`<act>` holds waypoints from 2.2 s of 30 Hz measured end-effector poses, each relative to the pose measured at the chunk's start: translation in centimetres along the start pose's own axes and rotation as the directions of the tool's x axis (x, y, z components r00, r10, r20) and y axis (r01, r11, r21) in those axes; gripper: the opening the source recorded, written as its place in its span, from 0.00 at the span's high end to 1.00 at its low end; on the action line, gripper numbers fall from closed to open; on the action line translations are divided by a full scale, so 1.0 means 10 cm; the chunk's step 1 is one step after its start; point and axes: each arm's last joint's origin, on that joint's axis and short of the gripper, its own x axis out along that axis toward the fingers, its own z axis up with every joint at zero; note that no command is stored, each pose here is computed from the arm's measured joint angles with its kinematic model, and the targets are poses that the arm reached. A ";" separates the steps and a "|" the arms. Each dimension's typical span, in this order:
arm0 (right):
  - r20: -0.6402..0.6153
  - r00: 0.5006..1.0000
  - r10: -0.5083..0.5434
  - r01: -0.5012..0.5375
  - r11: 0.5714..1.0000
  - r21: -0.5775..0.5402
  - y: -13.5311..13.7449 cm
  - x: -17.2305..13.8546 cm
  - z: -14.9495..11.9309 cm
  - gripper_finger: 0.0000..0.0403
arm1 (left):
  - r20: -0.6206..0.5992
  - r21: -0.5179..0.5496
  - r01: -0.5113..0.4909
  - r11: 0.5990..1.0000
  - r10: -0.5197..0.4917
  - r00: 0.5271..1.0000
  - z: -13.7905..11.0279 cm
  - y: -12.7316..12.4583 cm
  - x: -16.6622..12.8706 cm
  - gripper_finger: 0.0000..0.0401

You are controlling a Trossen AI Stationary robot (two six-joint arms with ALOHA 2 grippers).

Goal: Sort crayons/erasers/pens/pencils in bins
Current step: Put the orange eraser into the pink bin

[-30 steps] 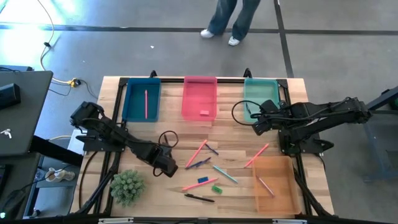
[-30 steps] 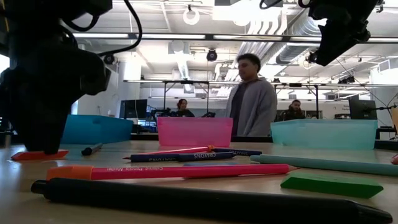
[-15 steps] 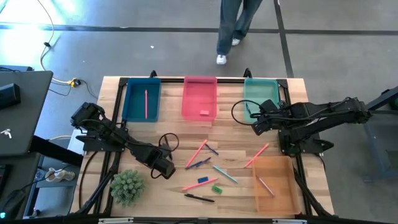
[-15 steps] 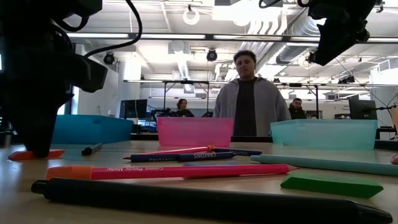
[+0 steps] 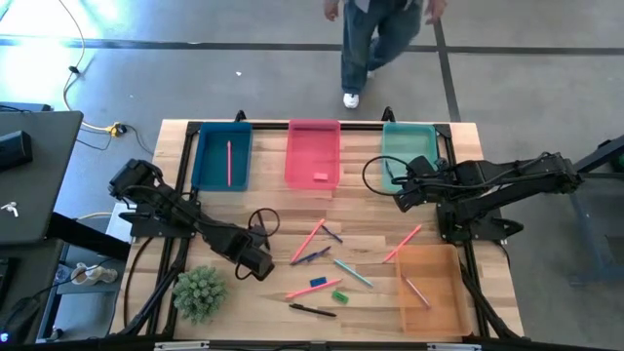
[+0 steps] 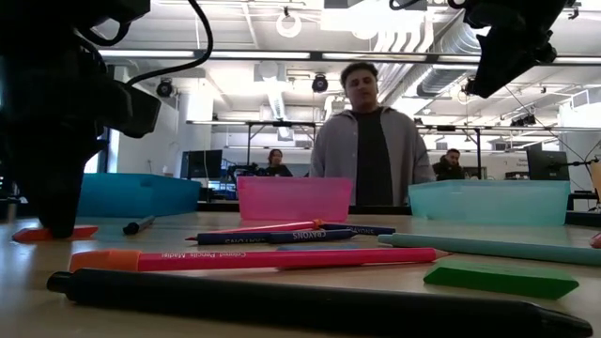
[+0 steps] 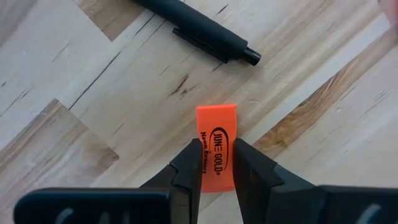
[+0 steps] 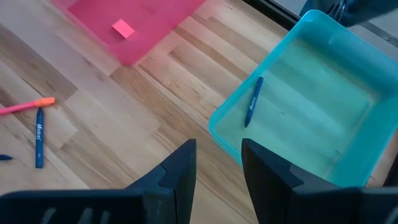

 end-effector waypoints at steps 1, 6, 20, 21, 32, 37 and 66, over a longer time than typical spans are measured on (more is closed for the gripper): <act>0.001 1.000 0.001 -0.001 1.000 0.001 0.00 0.00 0.00 0.71 | 0.009 -0.001 0.006 1.000 -0.006 1.000 0.01 0.00 -0.01 0.85; 0.001 1.000 0.001 -0.001 1.000 0.001 0.00 0.00 0.00 0.71 | 0.108 -0.040 0.072 0.997 -0.068 0.992 0.15 0.01 -0.14 0.85; 0.045 0.998 0.053 -0.055 0.998 0.043 0.06 0.00 0.05 0.71 | 0.484 0.028 0.285 0.958 -0.263 0.835 1.01 0.25 -0.67 0.84; 0.052 0.997 0.057 -0.059 0.997 0.048 0.06 0.00 0.05 0.71 | 0.505 0.042 0.283 0.958 -0.265 0.822 1.07 0.29 -0.70 0.84; 0.151 0.988 -0.008 -0.025 0.976 0.218 0.06 -0.01 0.09 0.71 | 0.631 0.182 0.245 0.952 -0.304 0.714 1.72 0.70 -0.78 0.84; 0.209 0.976 -0.063 0.000 0.957 0.290 0.04 -0.01 0.11 0.71 | 0.673 0.193 0.211 0.958 -0.286 0.682 1.95 0.91 -0.75 0.84; 0.237 0.962 -0.134 0.146 0.989 -0.034 -0.53 0.34 0.76 0.71 | 0.648 -0.004 0.243 0.970 -0.182 0.739 2.89 1.37 -0.38 0.84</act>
